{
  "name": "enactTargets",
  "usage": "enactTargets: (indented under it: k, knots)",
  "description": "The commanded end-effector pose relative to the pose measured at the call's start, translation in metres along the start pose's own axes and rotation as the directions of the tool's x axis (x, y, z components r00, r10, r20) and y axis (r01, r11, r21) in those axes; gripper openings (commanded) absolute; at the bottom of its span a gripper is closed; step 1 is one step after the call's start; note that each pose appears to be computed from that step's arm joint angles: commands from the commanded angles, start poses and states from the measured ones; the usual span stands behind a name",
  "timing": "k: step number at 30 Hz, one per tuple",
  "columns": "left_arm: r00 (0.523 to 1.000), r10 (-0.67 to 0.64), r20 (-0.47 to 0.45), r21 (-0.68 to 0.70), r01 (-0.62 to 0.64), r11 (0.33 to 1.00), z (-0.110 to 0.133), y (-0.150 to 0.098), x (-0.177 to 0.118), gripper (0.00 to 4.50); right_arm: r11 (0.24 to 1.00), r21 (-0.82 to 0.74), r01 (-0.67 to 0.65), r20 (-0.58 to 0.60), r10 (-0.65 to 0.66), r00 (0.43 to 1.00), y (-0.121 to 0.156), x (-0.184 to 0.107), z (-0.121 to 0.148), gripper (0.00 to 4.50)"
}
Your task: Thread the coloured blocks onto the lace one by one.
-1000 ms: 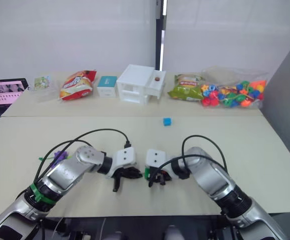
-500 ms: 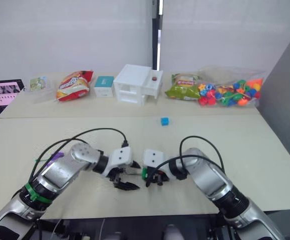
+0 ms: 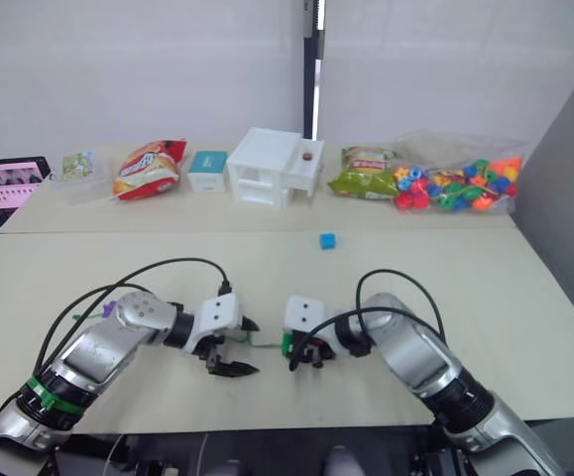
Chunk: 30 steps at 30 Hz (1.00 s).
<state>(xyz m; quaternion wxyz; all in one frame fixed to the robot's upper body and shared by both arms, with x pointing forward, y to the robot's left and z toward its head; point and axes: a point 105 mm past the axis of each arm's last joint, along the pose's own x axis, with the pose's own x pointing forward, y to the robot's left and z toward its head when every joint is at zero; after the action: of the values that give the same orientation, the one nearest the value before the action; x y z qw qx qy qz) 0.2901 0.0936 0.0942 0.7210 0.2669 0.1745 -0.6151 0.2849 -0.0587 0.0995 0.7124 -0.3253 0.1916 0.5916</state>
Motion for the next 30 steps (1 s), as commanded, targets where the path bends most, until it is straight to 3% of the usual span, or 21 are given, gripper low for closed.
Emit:
enactTargets:
  k: [1, 10, 12, 22, 30]
  knots:
    - [0.999, 0.032, 0.021, -0.001, -0.032, 1.000, 0.000, 0.005, 0.004, 3.43, 1.000, -0.020, -0.003, 0.004, 0.003, 1.000, 0.002, -0.001, 0.005, 1.20]
    - [1.000, 0.009, 0.028, 0.016, -0.010, 1.000, -0.001, 0.001, 0.013, 0.47, 1.000, -0.012, 0.004, -0.001, -0.004, 1.000, 0.002, -0.003, 0.003, 1.20]
    - [0.999, -0.003, 0.037, 0.022, 0.002, 1.000, 0.001, -0.001, 0.015, 0.06, 1.000, -0.009, 0.007, -0.002, -0.007, 1.000, 0.002, -0.004, 0.003, 1.20]
    - [0.997, -0.040, 0.067, 0.069, 0.036, 0.997, 0.017, -0.005, 0.019, 0.06, 1.000, 0.001, 0.014, -0.004, -0.014, 1.000, 0.002, -0.004, 0.002, 1.20]
    - [0.991, -0.069, 0.112, 0.091, 0.059, 0.994, 0.039, -0.006, 0.042, 0.06, 1.000, 0.000, 0.017, 0.001, -0.017, 1.000, 0.001, -0.003, 0.004, 1.20]
